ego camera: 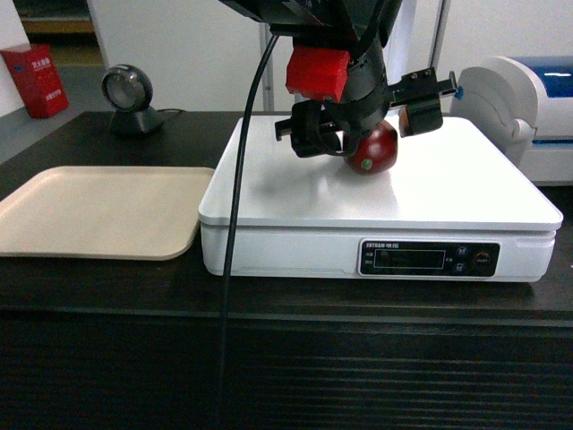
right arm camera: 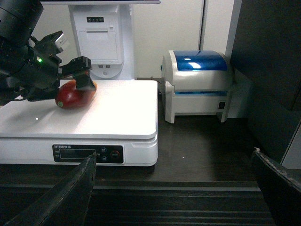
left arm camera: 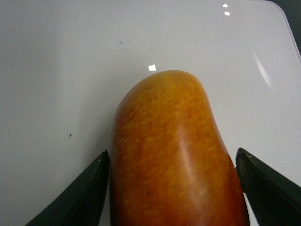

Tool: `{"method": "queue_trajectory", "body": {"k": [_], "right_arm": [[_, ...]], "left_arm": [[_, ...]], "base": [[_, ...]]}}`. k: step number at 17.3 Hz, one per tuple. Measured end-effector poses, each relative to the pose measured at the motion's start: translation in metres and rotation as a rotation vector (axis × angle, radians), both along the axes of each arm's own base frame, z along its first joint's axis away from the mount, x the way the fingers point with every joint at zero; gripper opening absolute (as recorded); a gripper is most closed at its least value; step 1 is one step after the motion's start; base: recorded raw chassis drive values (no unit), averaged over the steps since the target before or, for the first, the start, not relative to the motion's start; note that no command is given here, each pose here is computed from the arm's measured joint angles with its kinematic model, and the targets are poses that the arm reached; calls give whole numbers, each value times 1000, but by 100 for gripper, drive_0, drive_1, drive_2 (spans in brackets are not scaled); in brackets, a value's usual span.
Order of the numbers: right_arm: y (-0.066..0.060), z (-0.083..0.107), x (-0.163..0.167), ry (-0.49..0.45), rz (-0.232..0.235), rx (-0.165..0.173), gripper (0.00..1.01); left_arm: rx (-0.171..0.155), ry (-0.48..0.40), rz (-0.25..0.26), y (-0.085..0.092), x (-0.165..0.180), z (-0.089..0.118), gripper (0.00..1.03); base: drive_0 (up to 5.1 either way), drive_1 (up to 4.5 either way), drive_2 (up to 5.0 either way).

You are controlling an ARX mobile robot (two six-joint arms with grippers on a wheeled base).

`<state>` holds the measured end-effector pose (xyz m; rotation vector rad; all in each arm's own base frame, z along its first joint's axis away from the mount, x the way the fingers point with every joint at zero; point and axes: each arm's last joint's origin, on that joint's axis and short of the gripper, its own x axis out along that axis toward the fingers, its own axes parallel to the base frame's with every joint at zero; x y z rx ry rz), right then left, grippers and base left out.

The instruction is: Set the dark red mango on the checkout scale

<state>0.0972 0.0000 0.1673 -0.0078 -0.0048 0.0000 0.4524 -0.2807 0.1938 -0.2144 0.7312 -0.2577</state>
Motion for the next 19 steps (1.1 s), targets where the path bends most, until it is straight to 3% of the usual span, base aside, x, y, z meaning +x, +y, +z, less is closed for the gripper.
{"method": "queue_trajectory", "body": {"k": [2,4,5,6,7,9,11,12,14,15,16,17,19], "right_arm": [[0,0,0,0,0,0,98],[0,0,0,0,0,0,98],[0,0,0,0,0,0,98],[0,0,0,0,0,0,98],[0,0,0,0,0,0,98],[0,0,0,0,0,0,98],[0,0,0,0,0,0,98],[0,0,0,0,0,0,98],[0,0,0,0,0,0,98],[0,0,0,0,0,0,98],[0,0,0,0,0,0,98],[0,0,0,0,0,0,98],[0,0,0,0,0,0,98]], "left_arm": [[-8,-18,-2,1,-1,1,100],[-1,-74,11,3,-3,8,98],[11,-208,25,8,-7,26,98],[-5,-312,14,12,-13,46,98],[-53,-532,-6,23,-30,93,98],[-70,-758,4,44,-63,145,98],[-80,-853,-9,63,-95,162,98],[-80,-860,-20,69,-105,161,98],[-45,-850,-24,86,-125,145,98],[5,-801,-8,96,-134,135,97],[126,-736,129,119,-150,125,85],[185,-724,224,161,-176,113,70],[193,-770,319,219,-218,100,48]], "base": [[0,0,0],[0,0,0],[0,0,0],[0,0,0],[0,0,0],[0,0,0],[0,0,0],[0,0,0],[0,0,0],[0,0,0],[0,0,0],[0,0,0],[0,0,0]]}}
